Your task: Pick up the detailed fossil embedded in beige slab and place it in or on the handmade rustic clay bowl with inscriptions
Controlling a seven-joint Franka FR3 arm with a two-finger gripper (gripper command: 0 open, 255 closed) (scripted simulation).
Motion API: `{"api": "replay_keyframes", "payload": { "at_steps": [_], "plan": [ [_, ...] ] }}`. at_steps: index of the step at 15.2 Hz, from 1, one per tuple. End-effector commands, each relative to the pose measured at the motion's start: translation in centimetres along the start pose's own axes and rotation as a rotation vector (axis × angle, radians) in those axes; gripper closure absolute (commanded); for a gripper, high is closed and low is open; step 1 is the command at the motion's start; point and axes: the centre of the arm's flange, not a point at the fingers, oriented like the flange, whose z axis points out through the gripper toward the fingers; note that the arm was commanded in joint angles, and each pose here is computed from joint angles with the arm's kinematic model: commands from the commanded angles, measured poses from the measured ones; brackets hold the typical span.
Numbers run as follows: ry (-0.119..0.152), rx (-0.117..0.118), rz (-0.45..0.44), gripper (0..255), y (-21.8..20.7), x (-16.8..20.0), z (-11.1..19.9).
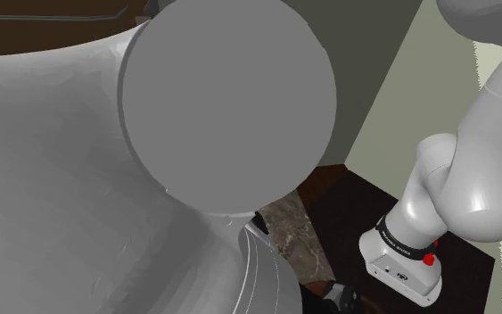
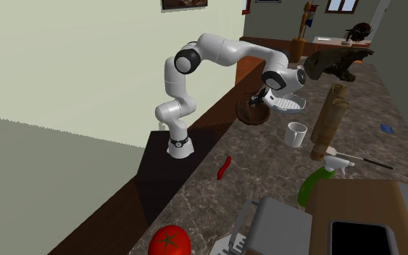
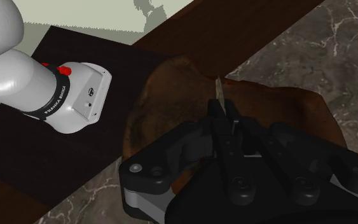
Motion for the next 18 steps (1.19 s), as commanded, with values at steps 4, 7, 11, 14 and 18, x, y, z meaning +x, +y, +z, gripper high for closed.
{"api": "replay_keyframes", "payload": {
  "at_steps": [4, 7, 11, 14, 18],
  "plan": [
    [0.000, 0.000, 0.000, 0, 0.0, 0.0, 0.0],
    [0.000, 0.000, 0.000, 0, 0.0, 0.0, -1.3],
    [0.000, 0.000, 0.000, 0, 0.0, 0.0, -5.0],
    [0.000, 0.000, 0.000, 0, 0.0, 0.0, -5.0],
    [0.000, 0.000, 0.000, 0, 0.0, 0.0, -5.0]
  ]
}}
